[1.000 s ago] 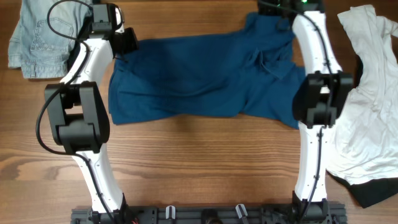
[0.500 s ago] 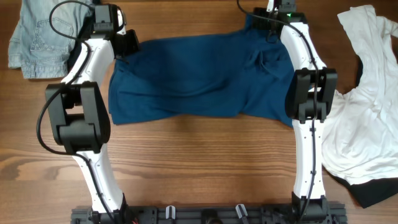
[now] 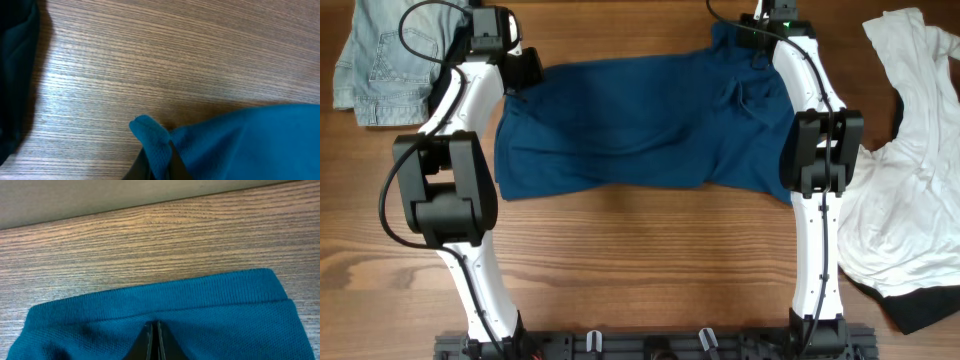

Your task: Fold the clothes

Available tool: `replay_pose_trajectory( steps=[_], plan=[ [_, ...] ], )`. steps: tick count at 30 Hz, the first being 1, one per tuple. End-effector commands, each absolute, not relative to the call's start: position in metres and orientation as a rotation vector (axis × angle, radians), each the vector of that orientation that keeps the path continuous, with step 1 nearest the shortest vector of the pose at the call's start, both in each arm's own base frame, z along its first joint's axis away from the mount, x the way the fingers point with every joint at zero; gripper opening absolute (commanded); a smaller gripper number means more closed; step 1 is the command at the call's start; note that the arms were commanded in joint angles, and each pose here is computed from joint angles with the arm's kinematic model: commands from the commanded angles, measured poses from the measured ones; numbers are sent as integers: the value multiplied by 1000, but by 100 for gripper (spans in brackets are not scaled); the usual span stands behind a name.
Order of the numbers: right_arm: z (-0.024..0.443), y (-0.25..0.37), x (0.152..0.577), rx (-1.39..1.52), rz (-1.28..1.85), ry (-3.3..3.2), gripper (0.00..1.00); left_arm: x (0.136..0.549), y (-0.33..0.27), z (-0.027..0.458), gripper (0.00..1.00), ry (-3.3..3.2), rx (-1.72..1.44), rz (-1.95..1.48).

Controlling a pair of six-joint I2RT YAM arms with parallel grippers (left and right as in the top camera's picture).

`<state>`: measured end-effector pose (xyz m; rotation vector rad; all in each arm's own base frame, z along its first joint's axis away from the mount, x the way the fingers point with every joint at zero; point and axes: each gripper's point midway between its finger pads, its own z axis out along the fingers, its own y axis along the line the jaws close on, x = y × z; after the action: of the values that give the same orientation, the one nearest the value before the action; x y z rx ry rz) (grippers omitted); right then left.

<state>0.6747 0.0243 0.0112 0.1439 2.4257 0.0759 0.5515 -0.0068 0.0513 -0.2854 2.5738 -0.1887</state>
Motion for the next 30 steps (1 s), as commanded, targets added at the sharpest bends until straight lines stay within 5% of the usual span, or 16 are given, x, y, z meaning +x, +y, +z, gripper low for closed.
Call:
replay_pose_trajectory(
  steps=[1, 2, 3, 5, 10, 19, 30],
  plan=[
    [23, 21, 674, 164, 56, 2422, 4, 554, -3, 62, 4, 2547, -291, -162],
    [29, 22, 674, 163, 56, 2415, 4, 554, -3, 62, 4, 2547, -291, -162],
    [34, 22, 675, 156, 55, 2405, 16, 554, -3, 62, 4, 2547, -291, -162],
    [41, 22, 678, 156, 58, 2388, 60, 554, -3, 62, 4, 2547, -292, -163],
    [35, 23, 676, 153, 59, 2402, 72, 553, -3, 62, 4, 2548, -292, -163],
    [-1, 24, 671, 154, 54, 2456, 69, 553, -3, 62, 4, 2549, -292, -163],
    [-15, 35, 663, 135, 52, 2499, 20, 552, -3, 61, 4, 2556, -293, -162]
  ],
)
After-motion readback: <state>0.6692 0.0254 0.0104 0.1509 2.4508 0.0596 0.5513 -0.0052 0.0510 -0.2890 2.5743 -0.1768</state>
